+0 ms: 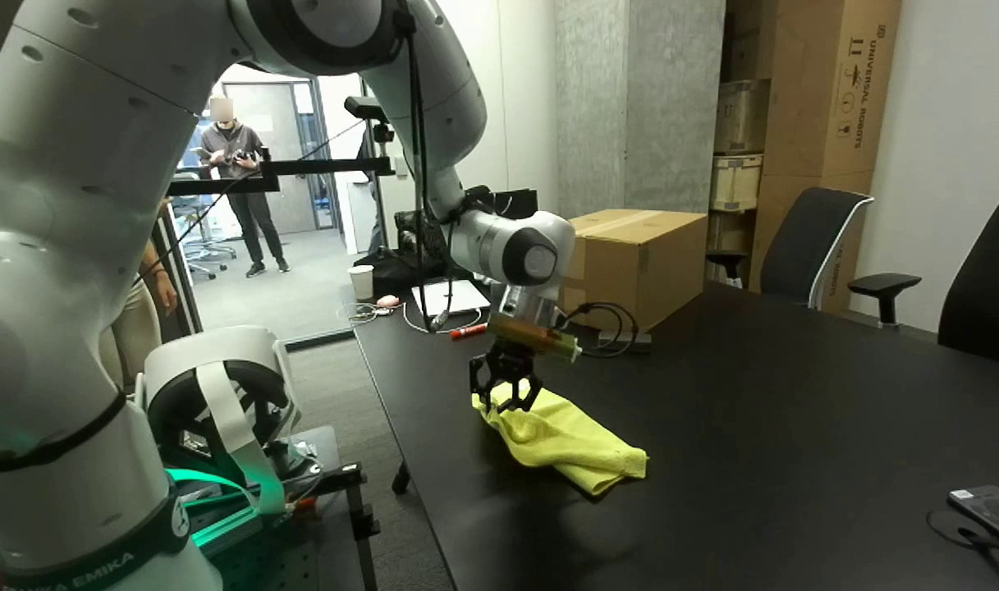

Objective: Fold the cloth on the table

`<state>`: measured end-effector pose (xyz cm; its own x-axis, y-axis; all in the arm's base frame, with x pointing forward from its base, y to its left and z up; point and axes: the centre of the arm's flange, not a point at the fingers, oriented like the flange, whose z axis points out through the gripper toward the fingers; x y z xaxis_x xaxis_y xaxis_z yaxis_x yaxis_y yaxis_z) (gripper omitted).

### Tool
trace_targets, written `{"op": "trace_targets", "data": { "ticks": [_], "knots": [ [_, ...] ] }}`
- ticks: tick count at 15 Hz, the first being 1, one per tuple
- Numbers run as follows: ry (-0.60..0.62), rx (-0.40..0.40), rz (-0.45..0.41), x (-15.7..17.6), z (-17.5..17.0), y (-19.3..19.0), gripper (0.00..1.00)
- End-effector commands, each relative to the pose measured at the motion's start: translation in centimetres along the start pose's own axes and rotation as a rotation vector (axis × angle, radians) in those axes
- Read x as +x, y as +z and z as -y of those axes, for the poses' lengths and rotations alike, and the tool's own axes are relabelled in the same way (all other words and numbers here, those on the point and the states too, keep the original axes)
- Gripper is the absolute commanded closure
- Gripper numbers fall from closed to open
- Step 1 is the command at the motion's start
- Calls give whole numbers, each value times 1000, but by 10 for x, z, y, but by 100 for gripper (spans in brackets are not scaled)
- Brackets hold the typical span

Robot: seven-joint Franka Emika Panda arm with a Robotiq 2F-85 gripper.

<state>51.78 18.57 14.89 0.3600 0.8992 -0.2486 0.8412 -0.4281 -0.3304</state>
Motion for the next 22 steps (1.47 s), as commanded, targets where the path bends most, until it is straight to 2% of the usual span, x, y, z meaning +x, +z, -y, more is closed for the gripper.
{"op": "trace_targets", "data": {
  "ticks": [1, 6, 11, 18, 22],
  "knots": [
    [-22, -42, 76, 31, -15, -41, 92],
    [-120, -137, 154, 78, -16, -80, 92],
    [-228, -221, 224, 134, -4, -87, 92],
    [-302, -269, 188, 182, 7, -94, 92],
    [-245, -281, 152, 199, -11, -89, 91]
  ]
}}
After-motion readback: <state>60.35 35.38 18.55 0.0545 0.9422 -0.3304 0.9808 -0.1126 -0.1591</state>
